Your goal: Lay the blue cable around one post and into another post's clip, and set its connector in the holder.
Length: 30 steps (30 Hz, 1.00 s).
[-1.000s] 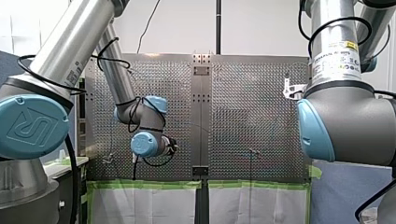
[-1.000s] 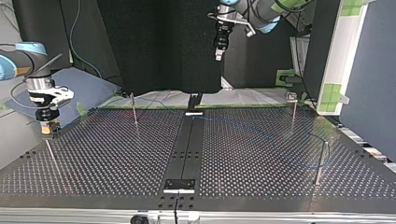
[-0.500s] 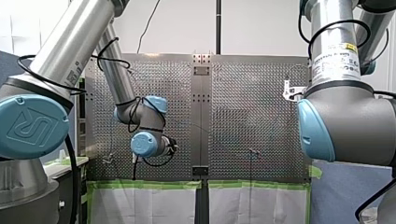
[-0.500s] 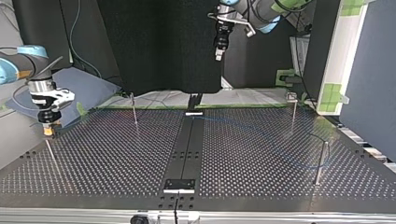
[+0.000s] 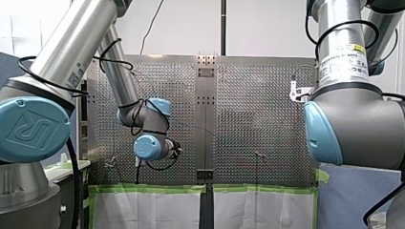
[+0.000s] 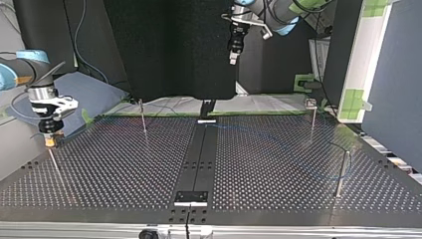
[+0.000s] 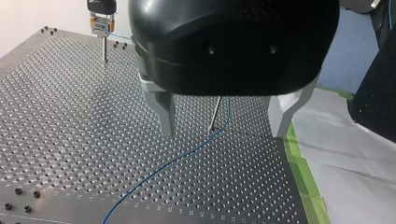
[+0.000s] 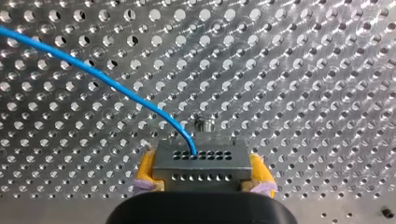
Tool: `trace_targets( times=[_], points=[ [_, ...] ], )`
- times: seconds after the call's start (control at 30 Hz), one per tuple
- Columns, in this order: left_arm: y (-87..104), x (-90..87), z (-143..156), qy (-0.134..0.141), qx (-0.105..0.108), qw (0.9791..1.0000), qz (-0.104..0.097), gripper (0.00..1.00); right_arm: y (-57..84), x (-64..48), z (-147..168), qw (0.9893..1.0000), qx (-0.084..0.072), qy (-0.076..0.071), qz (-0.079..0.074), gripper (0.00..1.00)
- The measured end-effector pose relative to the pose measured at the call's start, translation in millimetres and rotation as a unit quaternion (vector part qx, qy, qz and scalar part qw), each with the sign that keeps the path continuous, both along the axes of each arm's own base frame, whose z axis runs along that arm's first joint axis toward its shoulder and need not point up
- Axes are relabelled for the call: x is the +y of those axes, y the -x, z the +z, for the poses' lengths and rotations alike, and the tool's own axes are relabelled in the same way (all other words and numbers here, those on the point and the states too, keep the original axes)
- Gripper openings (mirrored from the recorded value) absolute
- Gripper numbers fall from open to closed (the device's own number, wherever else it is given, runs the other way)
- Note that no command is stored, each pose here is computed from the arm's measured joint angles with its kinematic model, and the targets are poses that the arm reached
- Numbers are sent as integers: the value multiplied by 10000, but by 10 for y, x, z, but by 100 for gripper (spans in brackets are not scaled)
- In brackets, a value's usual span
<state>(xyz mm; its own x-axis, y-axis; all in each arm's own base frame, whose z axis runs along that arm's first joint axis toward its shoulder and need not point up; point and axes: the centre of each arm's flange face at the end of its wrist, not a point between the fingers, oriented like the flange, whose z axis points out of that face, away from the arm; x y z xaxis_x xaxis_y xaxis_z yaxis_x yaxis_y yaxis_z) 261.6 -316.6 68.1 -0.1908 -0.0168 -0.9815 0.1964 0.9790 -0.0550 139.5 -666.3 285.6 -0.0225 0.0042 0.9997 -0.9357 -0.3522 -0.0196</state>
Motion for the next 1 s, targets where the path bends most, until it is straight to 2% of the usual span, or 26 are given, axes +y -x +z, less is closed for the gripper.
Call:
trace_targets(
  times=[0.6,0.87,1.0],
  points=[
    [0,0,0,3,1,10000,1,100,20,-25,-11,10000,3,46,23,0],
    [0,1,-1,-2,3,10000,1,100,27,-30,-70,10000,13,15,27,0],
    [1,2,-1,-6,6,10000,1,100,13,-37,-75,9999,2,38,98,0]
  ],
)
